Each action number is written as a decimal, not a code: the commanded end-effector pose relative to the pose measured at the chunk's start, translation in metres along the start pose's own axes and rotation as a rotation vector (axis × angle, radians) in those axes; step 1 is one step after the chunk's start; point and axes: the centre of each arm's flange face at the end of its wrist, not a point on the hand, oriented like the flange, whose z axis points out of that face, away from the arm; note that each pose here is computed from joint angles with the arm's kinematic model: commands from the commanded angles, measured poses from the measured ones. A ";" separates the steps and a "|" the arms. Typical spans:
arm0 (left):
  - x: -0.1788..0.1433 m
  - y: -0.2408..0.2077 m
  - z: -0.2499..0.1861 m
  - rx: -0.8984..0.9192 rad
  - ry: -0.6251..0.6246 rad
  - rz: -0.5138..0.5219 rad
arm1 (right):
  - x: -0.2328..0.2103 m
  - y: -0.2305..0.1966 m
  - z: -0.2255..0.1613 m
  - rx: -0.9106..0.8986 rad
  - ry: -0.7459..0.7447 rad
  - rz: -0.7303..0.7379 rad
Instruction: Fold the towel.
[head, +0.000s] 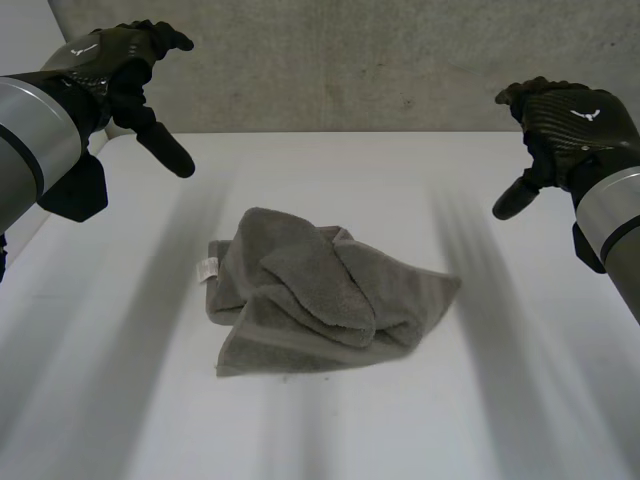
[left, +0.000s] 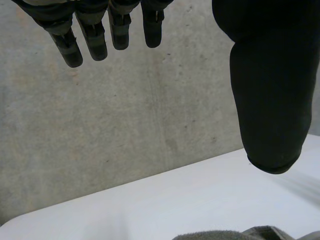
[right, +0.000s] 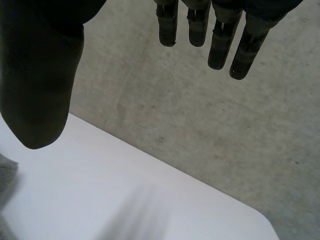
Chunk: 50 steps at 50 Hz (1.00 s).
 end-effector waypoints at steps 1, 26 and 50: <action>-0.003 0.000 -0.001 0.002 -0.031 0.000 | 0.008 0.001 0.004 -0.011 0.023 -0.007; -0.001 0.002 0.001 -0.004 -0.021 0.008 | 0.006 -0.003 0.004 -0.011 -0.001 -0.010; 0.003 0.025 0.009 -0.076 -0.012 -0.007 | 0.027 -0.026 0.009 -0.023 -0.017 -0.008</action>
